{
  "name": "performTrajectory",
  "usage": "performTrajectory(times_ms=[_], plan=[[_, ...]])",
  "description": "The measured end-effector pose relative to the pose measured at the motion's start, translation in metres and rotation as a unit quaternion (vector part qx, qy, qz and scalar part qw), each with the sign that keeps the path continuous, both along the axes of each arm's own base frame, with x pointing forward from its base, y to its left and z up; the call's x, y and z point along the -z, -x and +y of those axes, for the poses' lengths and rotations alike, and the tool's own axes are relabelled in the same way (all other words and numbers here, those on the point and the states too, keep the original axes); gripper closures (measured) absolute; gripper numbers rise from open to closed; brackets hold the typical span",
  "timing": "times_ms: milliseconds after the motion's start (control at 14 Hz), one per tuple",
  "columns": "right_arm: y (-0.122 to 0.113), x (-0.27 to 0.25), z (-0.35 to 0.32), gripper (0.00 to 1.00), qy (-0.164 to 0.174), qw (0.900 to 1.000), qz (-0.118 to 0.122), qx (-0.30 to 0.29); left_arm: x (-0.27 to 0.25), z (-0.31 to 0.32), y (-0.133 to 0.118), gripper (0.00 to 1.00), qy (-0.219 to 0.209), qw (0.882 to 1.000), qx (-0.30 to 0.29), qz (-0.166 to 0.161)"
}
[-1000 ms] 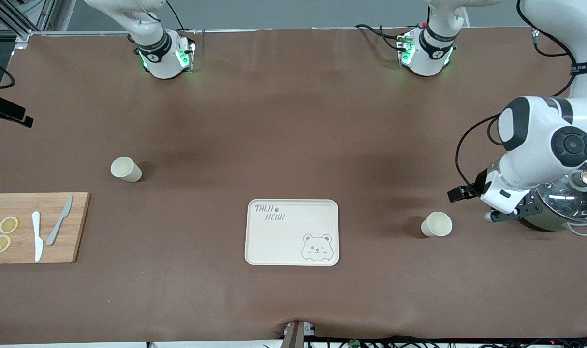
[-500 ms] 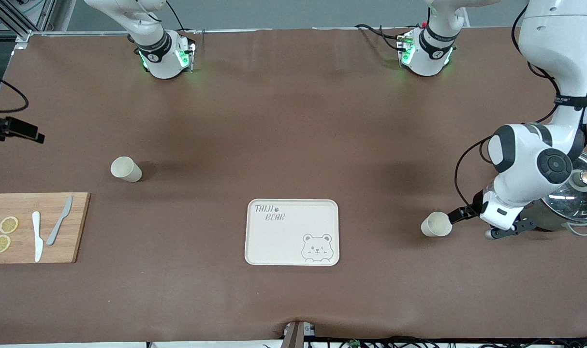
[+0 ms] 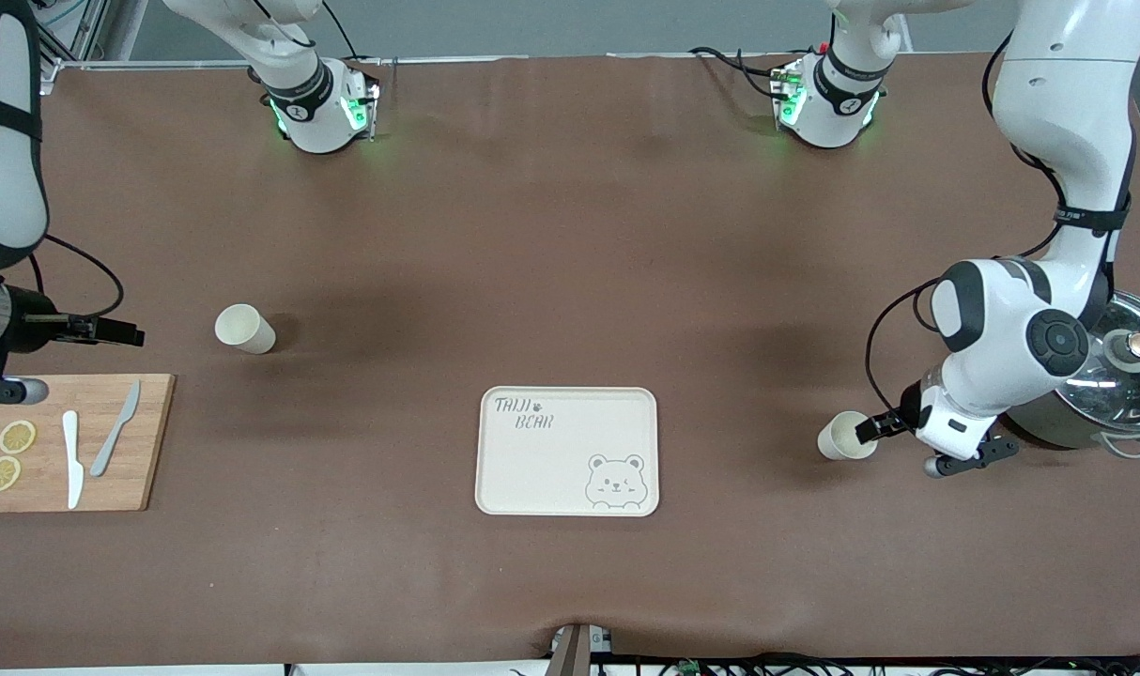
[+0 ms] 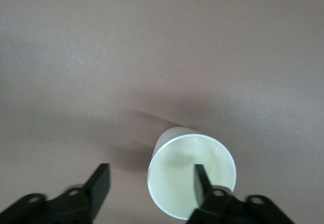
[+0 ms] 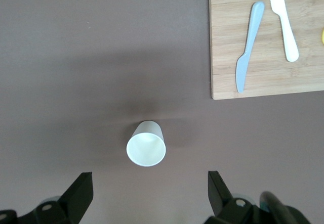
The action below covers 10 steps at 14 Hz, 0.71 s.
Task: Place white IKEA cup upright on tray with both arms
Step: 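Grasp the white cup with the left gripper while the right gripper reaches the other cup, then lift the cup with the left gripper while the right gripper grasps the other cup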
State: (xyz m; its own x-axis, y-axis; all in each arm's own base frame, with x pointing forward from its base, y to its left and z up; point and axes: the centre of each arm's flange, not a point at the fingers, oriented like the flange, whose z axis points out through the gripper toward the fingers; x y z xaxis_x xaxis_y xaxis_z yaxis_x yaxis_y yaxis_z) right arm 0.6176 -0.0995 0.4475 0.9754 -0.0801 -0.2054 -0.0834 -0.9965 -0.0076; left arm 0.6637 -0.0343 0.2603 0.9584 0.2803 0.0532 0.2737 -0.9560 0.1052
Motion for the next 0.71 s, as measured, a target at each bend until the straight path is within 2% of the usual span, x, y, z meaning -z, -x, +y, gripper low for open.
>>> performTrajectory(times_ms=[214, 571, 714], plan=[[0.009, 0.035, 0.001, 0.00, -0.003, 1.000, 0.021, 0.001, 0.018, 0.000, 0.002, 0.41, 0.000, 1.000, 0.000, 0.013], [0.035, 0.098, 0.000, 0.00, -0.004, 1.000, 0.022, 0.004, 0.026, -0.005, 0.001, 0.96, 0.001, 1.000, 0.003, 0.018], [0.051, 0.127, -0.002, 0.00, -0.002, 1.000, 0.015, 0.009, 0.026, -0.006, 0.001, 0.97, 0.001, 1.000, 0.004, 0.017]])
